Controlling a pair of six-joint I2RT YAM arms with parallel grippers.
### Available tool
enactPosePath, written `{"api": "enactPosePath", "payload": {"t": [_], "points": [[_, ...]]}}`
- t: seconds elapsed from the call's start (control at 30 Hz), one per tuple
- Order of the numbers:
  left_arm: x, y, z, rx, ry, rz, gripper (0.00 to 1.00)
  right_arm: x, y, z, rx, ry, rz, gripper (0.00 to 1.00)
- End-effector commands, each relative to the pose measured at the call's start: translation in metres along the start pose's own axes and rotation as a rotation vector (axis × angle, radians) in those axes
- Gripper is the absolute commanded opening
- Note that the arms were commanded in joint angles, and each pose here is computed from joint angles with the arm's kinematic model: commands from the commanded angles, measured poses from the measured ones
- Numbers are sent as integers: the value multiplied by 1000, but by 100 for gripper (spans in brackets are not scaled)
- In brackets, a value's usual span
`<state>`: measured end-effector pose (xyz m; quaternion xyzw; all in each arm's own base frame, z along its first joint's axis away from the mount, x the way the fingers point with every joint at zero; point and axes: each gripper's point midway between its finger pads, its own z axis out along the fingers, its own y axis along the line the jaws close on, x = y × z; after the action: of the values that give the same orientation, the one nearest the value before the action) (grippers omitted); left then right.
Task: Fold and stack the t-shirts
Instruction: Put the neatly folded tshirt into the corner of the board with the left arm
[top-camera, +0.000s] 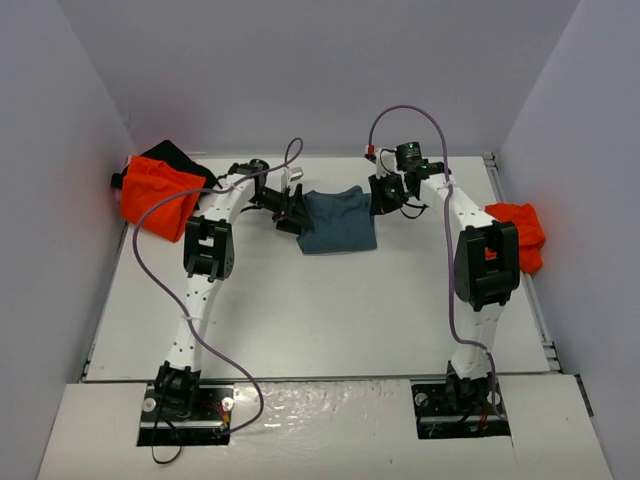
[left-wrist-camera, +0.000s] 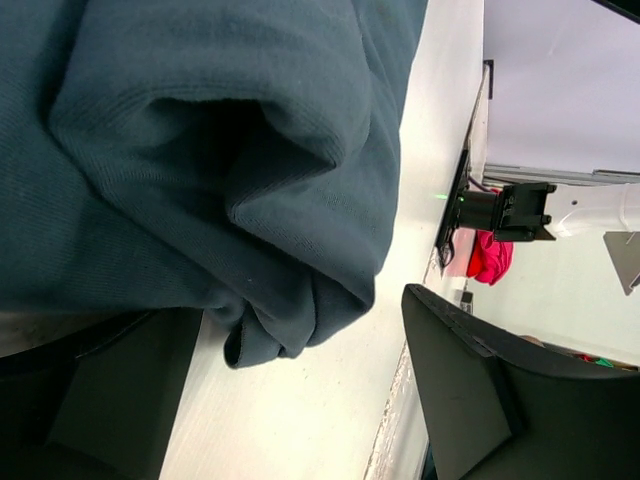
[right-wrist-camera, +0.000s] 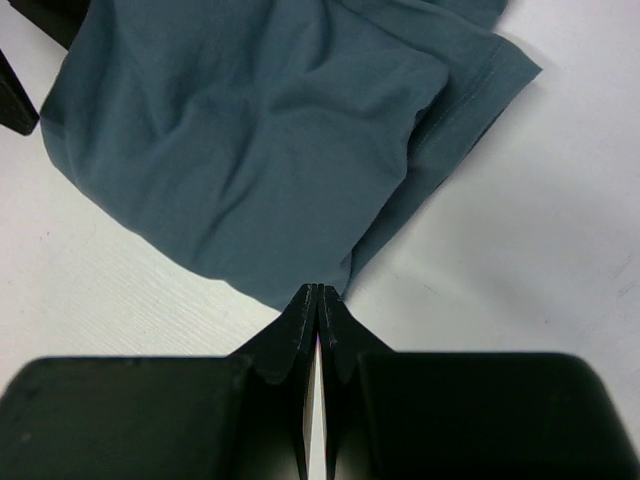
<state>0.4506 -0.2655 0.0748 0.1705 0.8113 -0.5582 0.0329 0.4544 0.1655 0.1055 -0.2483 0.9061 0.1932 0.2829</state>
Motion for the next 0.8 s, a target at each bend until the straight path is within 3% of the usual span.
{"api": "enactPosePath", "payload": {"t": [0.0, 0.33, 0.53, 0.77], "points": [[-12, -5, 2, -11, -21, 40, 78, -21, 6, -13, 7, -67, -40, 0], [-15, -4, 14, -16, -15, 32, 76, -19, 7, -7, 24, -49, -54, 0], [-9, -1, 10, -54, -7, 17, 77, -2, -48, 7, 173, 6, 88, 0], [-9, 4, 4, -119, -14, 12, 79, 27, -70, 35, 219, 112, 160, 0]]}}
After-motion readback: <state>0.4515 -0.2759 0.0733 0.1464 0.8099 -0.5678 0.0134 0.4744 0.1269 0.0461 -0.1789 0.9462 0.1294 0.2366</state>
